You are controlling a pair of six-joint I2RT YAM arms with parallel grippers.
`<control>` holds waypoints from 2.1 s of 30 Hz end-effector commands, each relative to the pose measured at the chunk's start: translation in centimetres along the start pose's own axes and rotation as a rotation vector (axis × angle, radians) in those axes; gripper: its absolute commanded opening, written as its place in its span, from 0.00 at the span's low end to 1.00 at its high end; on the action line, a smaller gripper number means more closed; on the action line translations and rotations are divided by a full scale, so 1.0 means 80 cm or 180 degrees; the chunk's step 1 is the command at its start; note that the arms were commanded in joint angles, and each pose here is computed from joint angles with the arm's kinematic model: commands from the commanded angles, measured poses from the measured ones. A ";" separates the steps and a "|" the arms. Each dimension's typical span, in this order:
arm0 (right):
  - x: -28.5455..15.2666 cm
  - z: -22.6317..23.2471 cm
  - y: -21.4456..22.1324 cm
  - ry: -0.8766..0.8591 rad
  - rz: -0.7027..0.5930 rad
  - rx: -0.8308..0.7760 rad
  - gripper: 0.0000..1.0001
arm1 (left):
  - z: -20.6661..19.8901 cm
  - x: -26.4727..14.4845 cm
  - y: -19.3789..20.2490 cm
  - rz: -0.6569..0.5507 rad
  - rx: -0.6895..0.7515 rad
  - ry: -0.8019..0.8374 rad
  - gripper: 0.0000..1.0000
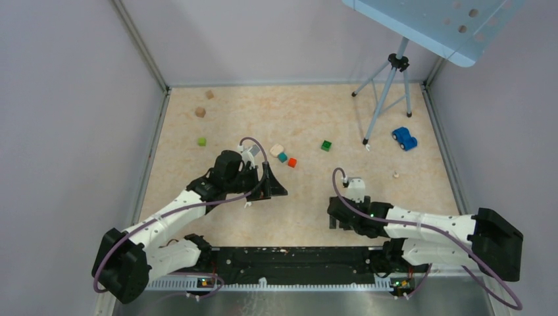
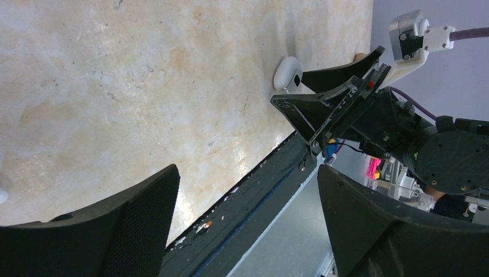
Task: Insert the wireless bluetooth earbuds into the charging case
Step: Move the charging case to the center of the board.
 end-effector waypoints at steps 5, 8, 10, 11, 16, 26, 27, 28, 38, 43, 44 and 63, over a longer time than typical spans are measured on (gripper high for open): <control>0.001 0.027 0.000 -0.0422 0.0204 -0.0485 0.83 | -0.006 0.000 -0.008 -0.0125 0.0051 0.0105 0.93; -0.001 0.038 -0.004 -0.0577 0.0221 -0.0497 0.83 | -0.005 0.001 -0.008 -0.0120 0.0035 0.0085 0.93; -0.004 0.045 -0.008 -0.0629 0.0211 -0.0478 0.83 | -0.005 0.000 -0.007 -0.0133 0.0016 0.0064 0.93; -0.005 0.050 -0.009 -0.0671 0.0223 -0.0477 0.83 | -0.004 0.000 -0.007 -0.0146 0.0007 0.0055 0.93; -0.007 0.067 -0.014 -0.0740 0.0337 -0.0529 0.83 | -0.004 -0.001 -0.006 -0.0174 -0.0013 0.0049 0.94; -0.012 0.050 -0.014 -0.0600 0.0396 -0.0911 0.88 | -0.004 -0.002 -0.006 -0.0198 -0.0004 0.0018 0.94; -0.014 0.050 -0.013 -0.0643 0.0407 -0.0951 0.88 | -0.003 -0.002 -0.006 -0.0194 -0.0009 0.0015 0.94; -0.015 0.048 -0.014 -0.0651 0.0400 -0.0946 0.88 | -0.003 -0.001 -0.006 -0.0188 -0.0009 0.0013 0.94; -0.020 0.040 -0.016 -0.0329 0.0270 -0.0253 0.87 | -0.003 0.000 -0.005 -0.0167 -0.0044 0.0050 0.94; -0.021 0.036 -0.022 -0.0322 0.0133 -0.0381 0.75 | -0.007 -0.007 -0.006 -0.0221 0.0009 0.0039 0.95; -0.022 0.035 -0.024 -0.0317 0.0129 -0.0437 0.72 | -0.006 -0.007 -0.006 -0.0228 0.0015 0.0012 0.95; 0.016 0.039 -0.044 -0.0473 0.0369 -0.0871 0.72 | -0.003 0.000 -0.007 -0.0154 -0.0015 0.0015 0.95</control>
Point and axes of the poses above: each gripper's point midway between its finger pads, its own x axis out along the fingers, its own z axis along the line the jaws close on, y = z × x, the point moved 9 cm from there along -x, back along the fingers, and after that the axes turned 6 degrees about x, right-handed, at the moved point
